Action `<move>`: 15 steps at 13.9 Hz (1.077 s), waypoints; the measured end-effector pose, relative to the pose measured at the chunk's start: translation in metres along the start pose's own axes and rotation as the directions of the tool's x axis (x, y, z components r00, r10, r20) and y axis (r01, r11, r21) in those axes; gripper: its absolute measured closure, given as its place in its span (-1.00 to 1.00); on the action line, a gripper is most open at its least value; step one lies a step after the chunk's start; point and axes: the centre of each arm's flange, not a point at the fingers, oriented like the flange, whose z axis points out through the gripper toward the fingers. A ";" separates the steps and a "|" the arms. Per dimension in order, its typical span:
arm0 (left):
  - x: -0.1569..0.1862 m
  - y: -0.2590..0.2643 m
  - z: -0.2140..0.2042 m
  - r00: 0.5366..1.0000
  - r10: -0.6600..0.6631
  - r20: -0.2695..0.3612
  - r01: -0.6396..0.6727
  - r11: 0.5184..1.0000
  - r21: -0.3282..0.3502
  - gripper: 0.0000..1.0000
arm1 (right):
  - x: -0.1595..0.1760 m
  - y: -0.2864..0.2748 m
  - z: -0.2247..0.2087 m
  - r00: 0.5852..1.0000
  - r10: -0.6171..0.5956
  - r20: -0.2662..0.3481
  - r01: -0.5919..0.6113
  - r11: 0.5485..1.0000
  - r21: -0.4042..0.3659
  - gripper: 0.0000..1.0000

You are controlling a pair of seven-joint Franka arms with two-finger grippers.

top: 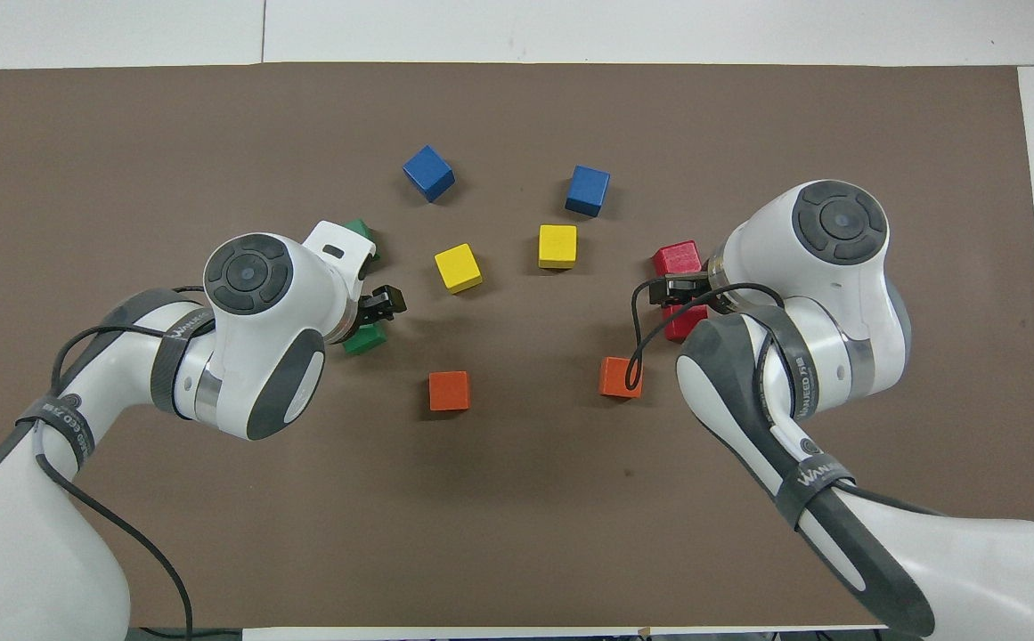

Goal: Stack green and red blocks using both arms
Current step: 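Grasp the green block with the left gripper while the right gripper grasps red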

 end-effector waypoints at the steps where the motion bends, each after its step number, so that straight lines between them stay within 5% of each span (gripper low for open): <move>1: 0.000 0.000 0.002 1.000 0.002 0.002 -0.002 1.000 0.003 -1.00 | 0.000 0.000 0.004 1.000 0.000 -0.005 0.000 1.000 0.002 -1.00; 11: 0.001 0.000 0.009 1.000 -0.011 0.002 0.011 1.000 0.003 -0.99 | -0.011 0.000 0.036 1.000 -0.006 -0.009 0.006 1.000 0.003 -1.00; 15: 0.001 0.000 0.009 1.000 -0.015 0.003 0.015 1.000 0.004 -0.11 | -0.015 0.001 0.043 1.000 -0.006 -0.006 0.006 1.000 0.002 -1.00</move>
